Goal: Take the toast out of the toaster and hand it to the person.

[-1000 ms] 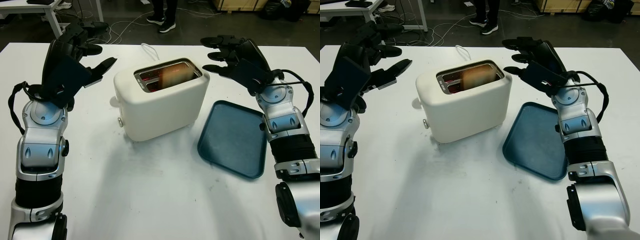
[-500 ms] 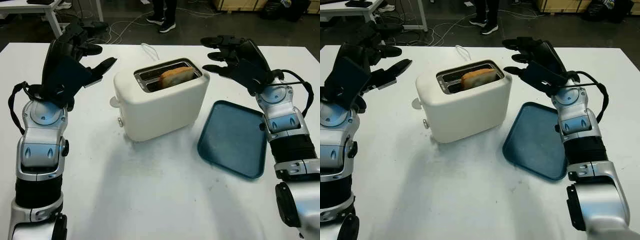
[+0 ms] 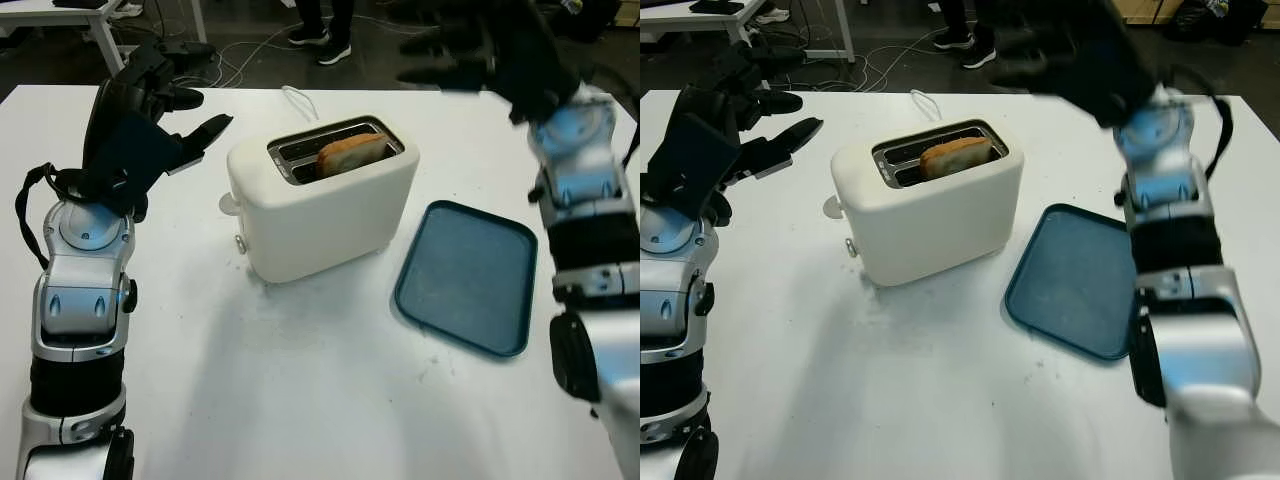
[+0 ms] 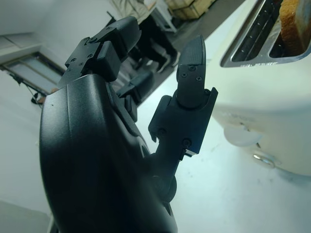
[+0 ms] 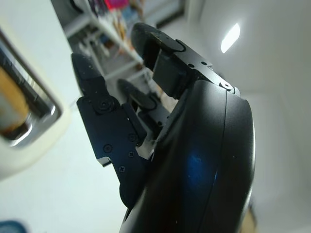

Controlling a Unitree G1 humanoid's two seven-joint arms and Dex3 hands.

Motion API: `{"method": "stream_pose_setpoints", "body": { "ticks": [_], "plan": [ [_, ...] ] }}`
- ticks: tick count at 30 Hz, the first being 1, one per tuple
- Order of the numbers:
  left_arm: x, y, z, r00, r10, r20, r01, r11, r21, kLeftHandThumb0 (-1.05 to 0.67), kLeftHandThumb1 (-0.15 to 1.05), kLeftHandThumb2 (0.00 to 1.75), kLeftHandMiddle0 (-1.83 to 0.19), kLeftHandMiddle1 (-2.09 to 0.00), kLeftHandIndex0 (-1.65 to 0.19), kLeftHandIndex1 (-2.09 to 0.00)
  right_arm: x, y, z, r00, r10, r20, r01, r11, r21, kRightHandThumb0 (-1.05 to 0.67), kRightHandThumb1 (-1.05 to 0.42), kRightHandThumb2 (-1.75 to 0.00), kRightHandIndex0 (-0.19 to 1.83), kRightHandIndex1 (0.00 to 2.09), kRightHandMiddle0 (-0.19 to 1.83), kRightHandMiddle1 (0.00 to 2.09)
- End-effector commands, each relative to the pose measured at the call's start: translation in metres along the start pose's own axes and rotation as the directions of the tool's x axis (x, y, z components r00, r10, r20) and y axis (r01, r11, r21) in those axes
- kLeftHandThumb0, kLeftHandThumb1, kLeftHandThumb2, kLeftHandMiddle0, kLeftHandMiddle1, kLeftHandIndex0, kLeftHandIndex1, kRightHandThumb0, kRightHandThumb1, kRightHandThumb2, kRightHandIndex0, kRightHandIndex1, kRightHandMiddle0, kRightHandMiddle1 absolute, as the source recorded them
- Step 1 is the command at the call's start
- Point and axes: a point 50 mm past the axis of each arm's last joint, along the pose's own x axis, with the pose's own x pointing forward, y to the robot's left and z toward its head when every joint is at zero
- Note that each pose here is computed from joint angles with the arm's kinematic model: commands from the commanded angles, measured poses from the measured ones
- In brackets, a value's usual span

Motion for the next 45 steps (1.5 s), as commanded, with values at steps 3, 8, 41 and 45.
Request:
{"method": "stream_pose_setpoints", "body": {
  "ticks": [3, 8, 41, 45],
  "plan": [
    [0.000, 0.002, 0.002, 1.000, 0.007, 0.013, -0.008, 1.000, 0.009, -0.31, 0.75, 0.37, -0.15, -1.02, -0.27, -0.67, 0.014, 0.011, 0.018, 0.989, 0.145, 0.032, -0.142, 0.986, -0.084, -0.41, -0.61, 0.00, 1.01, 0.52, 1.07, 0.14],
    [0.001, 0.002, 0.002, 1.000, 0.004, 0.016, -0.005, 1.000, 0.011, -0.32, 0.74, 0.37, -0.15, -1.02, -0.27, -0.67, 0.019, 0.030, 0.023, 0.960, 0.279, -0.013, -0.277, 0.944, -0.180, -0.30, -0.57, -0.01, 0.94, 0.58, 1.05, 0.11],
    [-0.002, 0.001, 0.000, 1.000, 0.006, 0.004, -0.006, 1.000, 0.007, -0.32, 0.77, 0.33, -0.18, -0.97, -0.30, -0.62, 0.018, 0.058, 0.002, 0.860, 0.454, -0.235, -0.508, 0.710, -0.487, -0.17, -0.71, 0.00, 0.85, 1.31, 1.14, 0.06],
    [-0.002, 0.001, 0.000, 1.000, 0.006, 0.001, -0.006, 1.000, 0.010, -0.33, 0.77, 0.32, -0.17, -0.97, -0.30, -0.61, 0.018, 0.060, 0.001, 0.853, 0.463, -0.242, -0.520, 0.707, -0.479, -0.17, -0.72, 0.00, 0.85, 1.28, 1.19, 0.08]
  ]
}}
